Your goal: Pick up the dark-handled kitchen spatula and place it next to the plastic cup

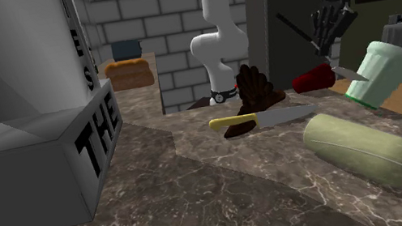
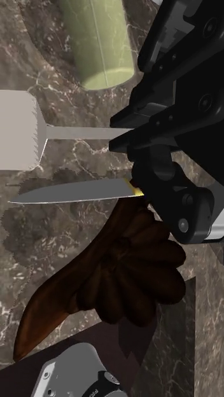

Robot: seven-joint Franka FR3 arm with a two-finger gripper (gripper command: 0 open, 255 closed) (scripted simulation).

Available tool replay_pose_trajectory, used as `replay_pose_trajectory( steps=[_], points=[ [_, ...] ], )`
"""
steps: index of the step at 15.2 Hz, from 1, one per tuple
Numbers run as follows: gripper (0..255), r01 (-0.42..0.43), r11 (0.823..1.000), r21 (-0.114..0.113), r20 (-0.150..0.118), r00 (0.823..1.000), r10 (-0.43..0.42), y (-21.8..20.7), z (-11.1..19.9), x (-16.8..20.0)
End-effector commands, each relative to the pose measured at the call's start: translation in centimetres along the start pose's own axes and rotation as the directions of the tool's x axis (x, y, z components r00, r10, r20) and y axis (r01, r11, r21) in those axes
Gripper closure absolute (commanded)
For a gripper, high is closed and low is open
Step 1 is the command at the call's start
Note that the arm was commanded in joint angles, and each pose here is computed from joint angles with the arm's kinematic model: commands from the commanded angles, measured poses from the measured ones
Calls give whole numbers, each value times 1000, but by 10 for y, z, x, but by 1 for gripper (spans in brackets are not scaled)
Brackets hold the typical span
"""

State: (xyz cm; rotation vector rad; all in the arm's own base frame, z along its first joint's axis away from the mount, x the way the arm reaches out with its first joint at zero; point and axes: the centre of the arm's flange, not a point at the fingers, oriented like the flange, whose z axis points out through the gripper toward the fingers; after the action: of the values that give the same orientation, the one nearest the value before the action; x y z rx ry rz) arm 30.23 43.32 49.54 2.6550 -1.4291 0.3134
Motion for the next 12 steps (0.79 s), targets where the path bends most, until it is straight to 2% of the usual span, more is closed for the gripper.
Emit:
replay_pose_trajectory(
  steps=[1,3,12],
  points=[
    [255,-1,1000,-1,1,1000,1,18,-6,-18],
    [255,-1,1000,-1,1,1000,1,34,-10,-36],
    [255,-1,1000,-1,1,1000,1,35,36,-47]
  ],
)
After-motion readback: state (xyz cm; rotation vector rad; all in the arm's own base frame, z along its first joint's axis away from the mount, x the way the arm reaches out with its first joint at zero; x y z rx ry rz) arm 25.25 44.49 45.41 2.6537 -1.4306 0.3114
